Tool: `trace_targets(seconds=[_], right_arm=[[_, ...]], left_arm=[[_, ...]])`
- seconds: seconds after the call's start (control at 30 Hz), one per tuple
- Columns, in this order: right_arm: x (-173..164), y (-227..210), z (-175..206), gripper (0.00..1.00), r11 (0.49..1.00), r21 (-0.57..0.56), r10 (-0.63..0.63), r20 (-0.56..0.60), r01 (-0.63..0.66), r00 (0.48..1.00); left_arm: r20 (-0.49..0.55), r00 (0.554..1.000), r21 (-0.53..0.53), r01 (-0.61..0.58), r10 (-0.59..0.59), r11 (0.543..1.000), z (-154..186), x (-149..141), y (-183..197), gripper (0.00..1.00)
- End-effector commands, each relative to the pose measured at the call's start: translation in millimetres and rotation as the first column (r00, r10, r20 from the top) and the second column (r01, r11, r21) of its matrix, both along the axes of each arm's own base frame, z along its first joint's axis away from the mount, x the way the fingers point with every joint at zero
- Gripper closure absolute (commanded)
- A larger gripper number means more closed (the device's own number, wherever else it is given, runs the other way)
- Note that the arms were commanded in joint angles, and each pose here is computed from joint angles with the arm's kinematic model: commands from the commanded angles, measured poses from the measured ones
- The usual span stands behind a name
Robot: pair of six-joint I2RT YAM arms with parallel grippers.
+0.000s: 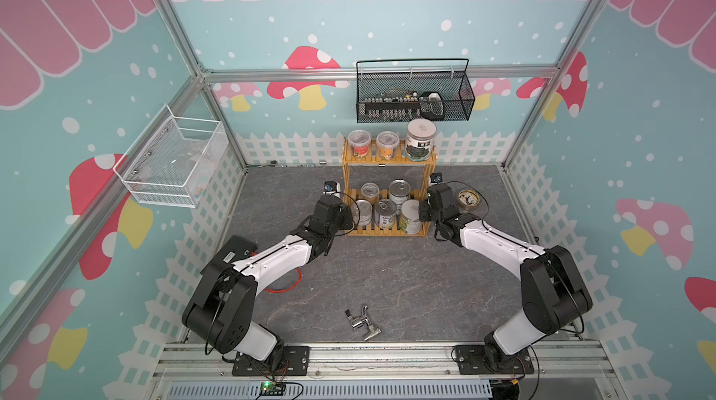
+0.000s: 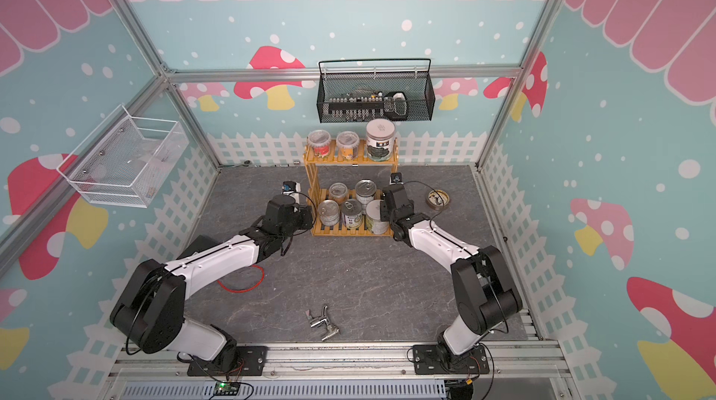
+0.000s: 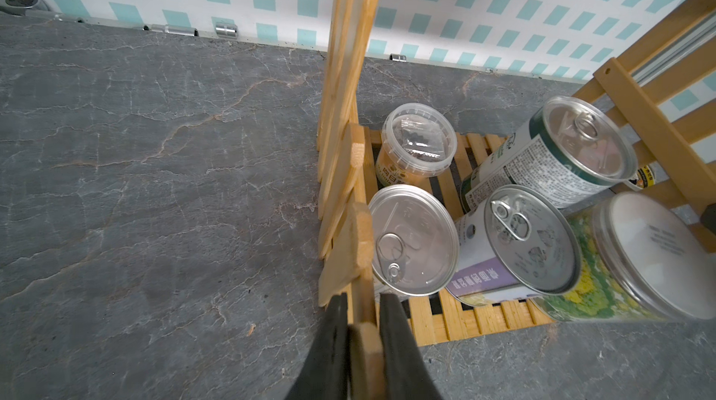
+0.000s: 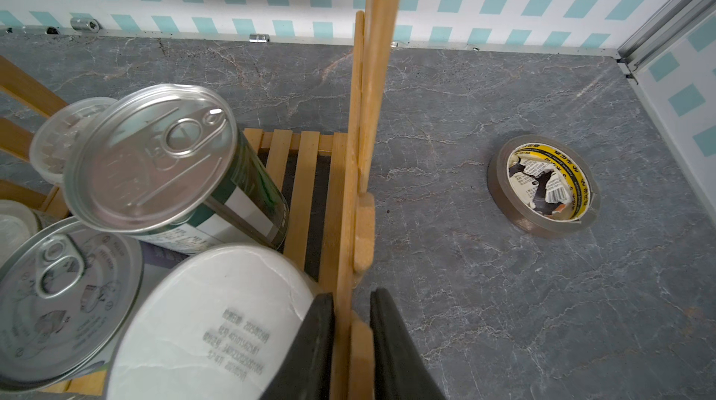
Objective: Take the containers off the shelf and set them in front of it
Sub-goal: Adjust the shelf at the center of the board.
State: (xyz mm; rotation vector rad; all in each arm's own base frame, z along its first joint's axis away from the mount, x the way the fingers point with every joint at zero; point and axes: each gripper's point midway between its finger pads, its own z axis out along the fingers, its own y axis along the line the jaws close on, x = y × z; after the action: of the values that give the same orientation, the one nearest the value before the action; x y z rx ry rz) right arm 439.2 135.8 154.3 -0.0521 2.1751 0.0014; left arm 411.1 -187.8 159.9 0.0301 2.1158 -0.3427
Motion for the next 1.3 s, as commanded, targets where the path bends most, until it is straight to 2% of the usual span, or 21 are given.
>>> trace_targets(seconds=[0.0,0.5,0.73,1.07,1.27], right_arm=[[5.1,-1.8,10.0,0.76,1.000,0.010,0.026,0.037,-0.026,0.999],[1.9,-0.2,14.7,0.69,0.999,0.025,0.035,0.044,-0.036,0.998],[-3.3,-6.1,18.2,0.63,1.000,0.002,0.027,0.040,-0.027,0.999],[-18.9,-13.3,23.9,0.47,0.999,-0.026,0.041,0.043,-0.040,0.998],[-35.3,-8.7,41.0,0.34,0.994,-0.001,0.105,0.066,-0.105,0.992]], left_arm=[[-0.040,0.998,-0.026,0.054,-0.055,0.998,-9.1,-2.6,-18.1,0.85],[-0.020,0.998,-0.039,0.058,-0.059,0.998,-0.1,-6.4,-19.2,0.84],[-0.012,0.999,-0.038,0.051,-0.051,0.998,2.2,-5.0,-17.8,0.76],[0.031,0.998,-0.039,0.047,-0.046,0.998,20.7,-10.2,-12.3,0.63],[0.057,0.996,-0.027,0.065,-0.063,0.998,33.0,-17.0,-8.1,0.55]])
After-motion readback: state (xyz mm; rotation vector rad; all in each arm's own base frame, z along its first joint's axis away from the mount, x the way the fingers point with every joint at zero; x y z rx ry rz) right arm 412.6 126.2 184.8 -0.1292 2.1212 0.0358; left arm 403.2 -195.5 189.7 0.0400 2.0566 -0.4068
